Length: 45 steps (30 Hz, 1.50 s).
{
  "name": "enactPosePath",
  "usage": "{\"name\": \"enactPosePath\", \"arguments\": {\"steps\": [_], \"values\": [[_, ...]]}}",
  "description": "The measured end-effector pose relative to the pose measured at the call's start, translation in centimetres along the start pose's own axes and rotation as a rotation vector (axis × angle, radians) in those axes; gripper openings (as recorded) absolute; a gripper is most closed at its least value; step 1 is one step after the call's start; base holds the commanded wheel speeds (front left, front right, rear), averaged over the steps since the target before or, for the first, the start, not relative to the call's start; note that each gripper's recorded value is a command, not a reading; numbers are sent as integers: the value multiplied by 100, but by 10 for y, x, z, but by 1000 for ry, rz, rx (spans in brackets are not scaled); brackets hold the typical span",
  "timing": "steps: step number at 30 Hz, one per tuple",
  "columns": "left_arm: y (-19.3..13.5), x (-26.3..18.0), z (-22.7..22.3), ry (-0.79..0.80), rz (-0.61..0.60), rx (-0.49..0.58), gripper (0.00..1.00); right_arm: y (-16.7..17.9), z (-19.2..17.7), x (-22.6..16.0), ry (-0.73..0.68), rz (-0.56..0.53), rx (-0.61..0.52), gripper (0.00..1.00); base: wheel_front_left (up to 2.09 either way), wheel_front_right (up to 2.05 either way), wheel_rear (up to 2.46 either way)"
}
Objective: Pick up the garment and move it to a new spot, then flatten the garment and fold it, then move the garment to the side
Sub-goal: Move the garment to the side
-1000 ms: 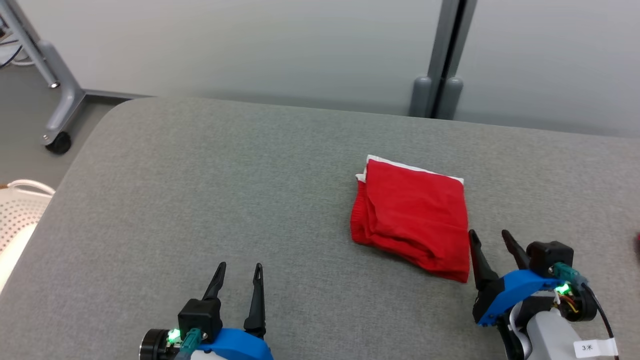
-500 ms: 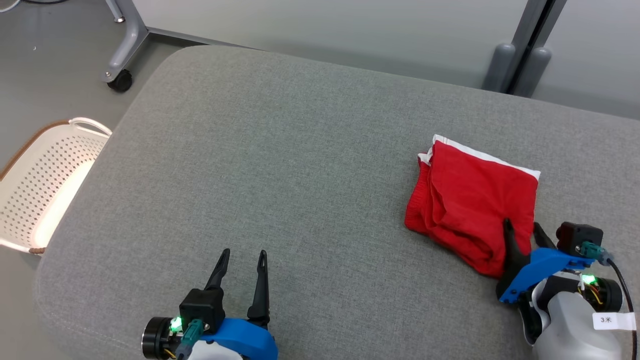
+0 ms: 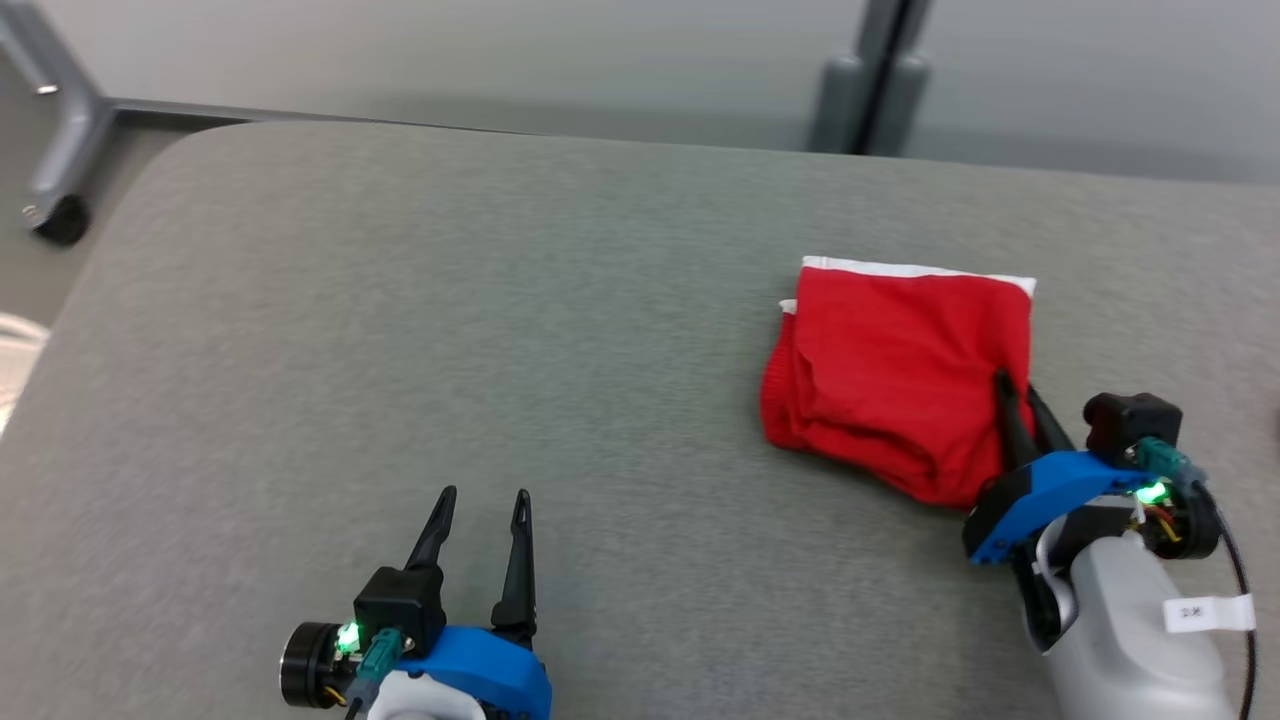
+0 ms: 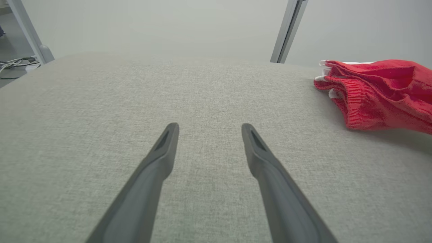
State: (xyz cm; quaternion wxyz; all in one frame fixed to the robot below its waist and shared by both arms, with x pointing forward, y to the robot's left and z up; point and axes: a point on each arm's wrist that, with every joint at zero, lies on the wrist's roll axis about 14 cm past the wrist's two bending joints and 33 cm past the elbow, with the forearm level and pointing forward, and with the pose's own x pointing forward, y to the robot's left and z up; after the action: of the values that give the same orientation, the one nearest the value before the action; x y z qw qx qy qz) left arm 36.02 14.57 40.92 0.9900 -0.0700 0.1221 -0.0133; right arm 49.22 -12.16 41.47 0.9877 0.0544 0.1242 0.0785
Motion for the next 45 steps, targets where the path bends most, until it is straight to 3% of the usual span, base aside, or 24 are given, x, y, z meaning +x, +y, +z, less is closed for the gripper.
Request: {"name": "enactPosePath", "arguments": {"steps": [15, 24, 33, 38, 45], "values": [[-164, 44, -7, 30, -505, 14, 100, -93, -5, -100, -12, -225, 22, 0, 0, 0, 0], [-233, 40, -17, 58, -711, 31, 100, -124, 2, -148, -42, -332, 18, 0, 0, 0, 0], [-255, 40, -27, 81, -780, 40, 100, -138, 8, -156, -39, -361, -40, 0, 0, 0, 0], [-252, 39, -37, 105, -791, 49, 100, -152, 23, -144, -8, -324, -210, 0, 0, 0, 0], [-223, 47, -46, 127, -723, 64, 100, -210, 60, -134, 21, -377, -418, 0, 0, 0, 0]]}}
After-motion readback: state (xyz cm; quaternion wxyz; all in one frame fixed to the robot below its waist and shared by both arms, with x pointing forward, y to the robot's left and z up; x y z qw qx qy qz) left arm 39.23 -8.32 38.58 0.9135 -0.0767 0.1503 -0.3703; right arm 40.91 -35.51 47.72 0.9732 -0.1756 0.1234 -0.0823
